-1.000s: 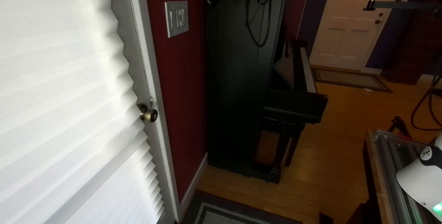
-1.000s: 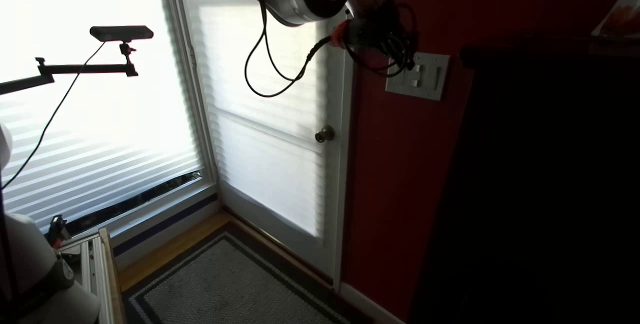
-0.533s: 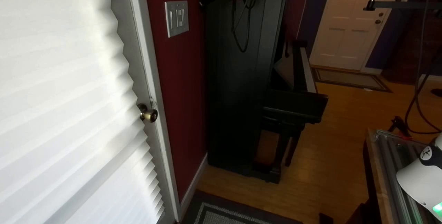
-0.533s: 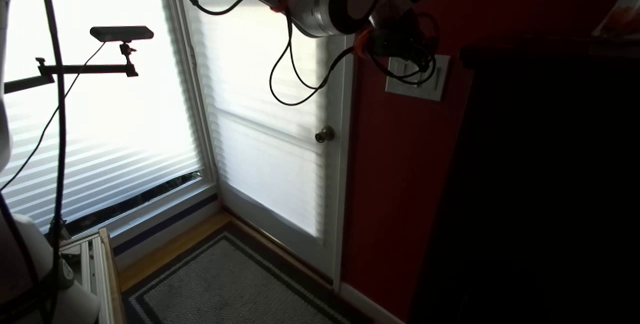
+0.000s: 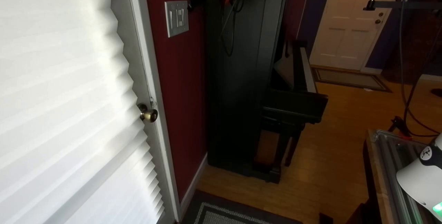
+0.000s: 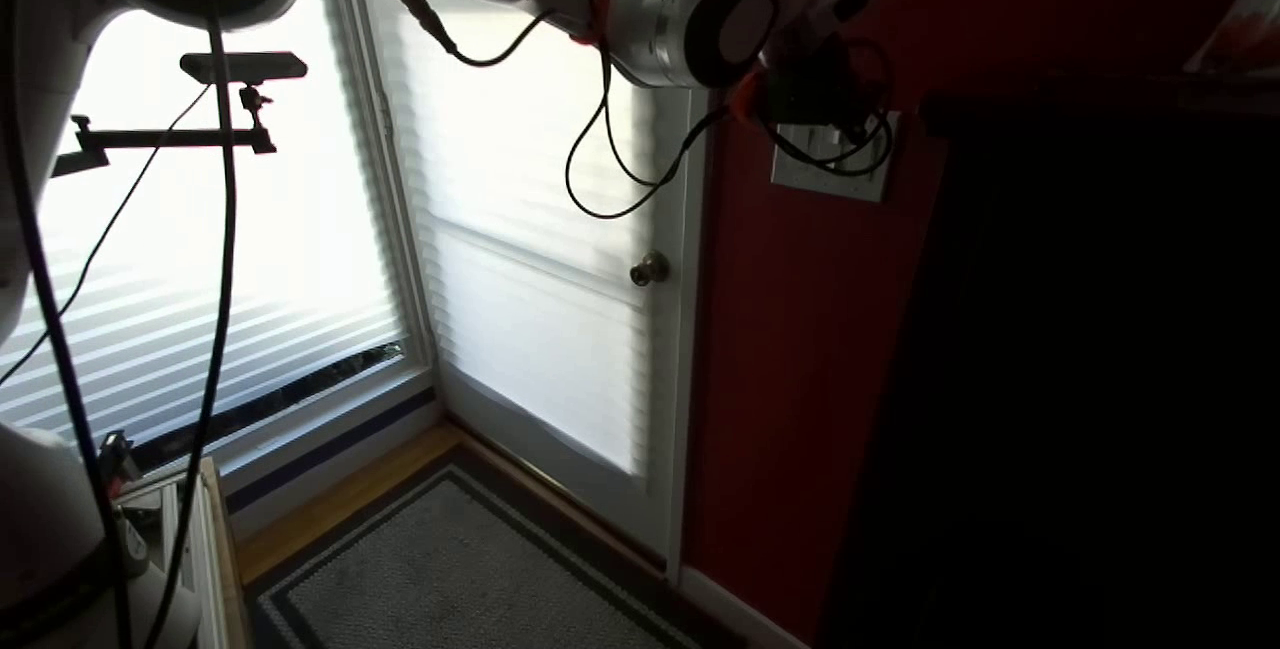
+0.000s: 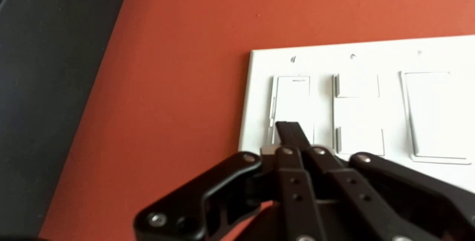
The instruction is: Flip the rightmost light switch upwards
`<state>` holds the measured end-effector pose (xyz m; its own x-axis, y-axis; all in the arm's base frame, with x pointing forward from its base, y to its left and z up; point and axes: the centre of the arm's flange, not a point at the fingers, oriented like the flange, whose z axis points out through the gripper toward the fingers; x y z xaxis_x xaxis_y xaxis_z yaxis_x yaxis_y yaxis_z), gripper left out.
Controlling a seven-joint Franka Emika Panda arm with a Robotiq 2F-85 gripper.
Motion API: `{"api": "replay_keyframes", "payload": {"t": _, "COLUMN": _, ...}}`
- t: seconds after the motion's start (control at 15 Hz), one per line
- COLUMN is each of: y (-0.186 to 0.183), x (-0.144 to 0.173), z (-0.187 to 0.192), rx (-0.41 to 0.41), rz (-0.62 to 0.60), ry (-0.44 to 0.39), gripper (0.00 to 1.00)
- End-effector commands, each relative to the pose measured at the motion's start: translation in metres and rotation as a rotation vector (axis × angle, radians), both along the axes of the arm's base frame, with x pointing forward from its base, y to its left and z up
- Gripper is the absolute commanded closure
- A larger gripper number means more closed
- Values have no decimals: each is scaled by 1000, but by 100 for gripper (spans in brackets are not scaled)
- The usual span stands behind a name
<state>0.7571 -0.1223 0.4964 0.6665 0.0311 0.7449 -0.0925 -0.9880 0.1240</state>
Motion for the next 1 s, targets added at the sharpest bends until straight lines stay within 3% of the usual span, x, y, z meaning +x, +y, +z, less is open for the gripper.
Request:
{"api": "replay_keyframes", "payload": {"t": 0.0, "y": -3, "x": 26, "z": 3, "rx": 9, "rz": 23, "ry": -19, "gripper": 100}}
{"api": "replay_keyframes", "payload": {"t": 0.47, "y": -5, "x": 35, "z": -5, "rx": 25, "rz": 11, "ry": 37, "gripper": 100}}
{"api": "replay_keyframes", "payload": {"t": 0.67, "y": 3, "x": 17, "z": 1, "rx": 41, "rz": -2, "ry": 159, "gripper": 100}}
{"api": "replay_keyframes", "payload": {"t": 0.73, "y": 6, "x": 6, "z": 4, "rx": 74, "rz": 20, "ry": 232, "gripper": 74}}
{"api": "replay_keyframes", "payload": {"t": 0.93, "y": 20, "x": -30, "z": 14, "rx": 120, "rz": 14, "ry": 403, "gripper": 60}}
